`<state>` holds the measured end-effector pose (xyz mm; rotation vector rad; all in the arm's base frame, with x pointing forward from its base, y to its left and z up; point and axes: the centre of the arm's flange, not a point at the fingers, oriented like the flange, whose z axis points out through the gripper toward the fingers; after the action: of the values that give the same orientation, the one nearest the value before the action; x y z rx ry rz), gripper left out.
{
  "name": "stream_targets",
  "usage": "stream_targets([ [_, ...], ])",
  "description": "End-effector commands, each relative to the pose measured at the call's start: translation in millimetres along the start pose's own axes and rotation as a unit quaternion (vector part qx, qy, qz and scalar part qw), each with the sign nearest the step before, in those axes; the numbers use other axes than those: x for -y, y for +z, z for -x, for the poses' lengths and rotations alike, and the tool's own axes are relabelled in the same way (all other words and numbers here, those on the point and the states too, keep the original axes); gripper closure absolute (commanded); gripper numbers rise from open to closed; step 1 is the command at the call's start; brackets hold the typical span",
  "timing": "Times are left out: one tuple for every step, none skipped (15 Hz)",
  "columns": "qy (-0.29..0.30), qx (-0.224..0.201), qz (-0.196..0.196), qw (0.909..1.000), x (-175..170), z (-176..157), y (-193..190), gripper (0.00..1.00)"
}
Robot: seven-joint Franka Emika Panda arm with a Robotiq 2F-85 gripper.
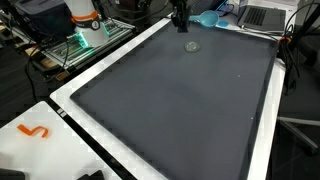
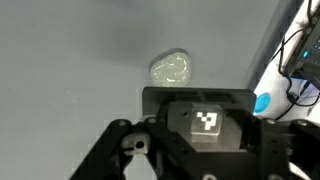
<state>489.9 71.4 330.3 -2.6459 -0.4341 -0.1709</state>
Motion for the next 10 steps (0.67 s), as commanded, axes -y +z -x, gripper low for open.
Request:
stream_targets([
  [-0.008, -0.019, -0.008, 0.9997, 5, 20, 2, 0.69],
  [-0.011, -0.021, -0.009, 0.9997, 5, 21, 4, 0.69],
  [-0.012, -0.022, -0.009, 0.9996, 6, 23, 5, 0.69],
  [-0.016, -0.025, -0.013, 0.9995, 7, 24, 7, 0.69],
  [-0.017, -0.026, -0.015, 0.9994, 7, 26, 10, 0.69],
  [-0.018, -0.025, -0.016, 0.9994, 8, 27, 13, 0.69],
  [-0.019, -0.027, -0.018, 0.9993, 9, 28, 14, 0.69],
  [-0.020, -0.028, -0.019, 0.9992, 9, 29, 17, 0.69],
  [-0.021, -0.028, -0.018, 0.9992, 10, 30, 19, 0.69],
  [-0.022, -0.028, -0.018, 0.9992, 11, 32, 21, 0.69],
])
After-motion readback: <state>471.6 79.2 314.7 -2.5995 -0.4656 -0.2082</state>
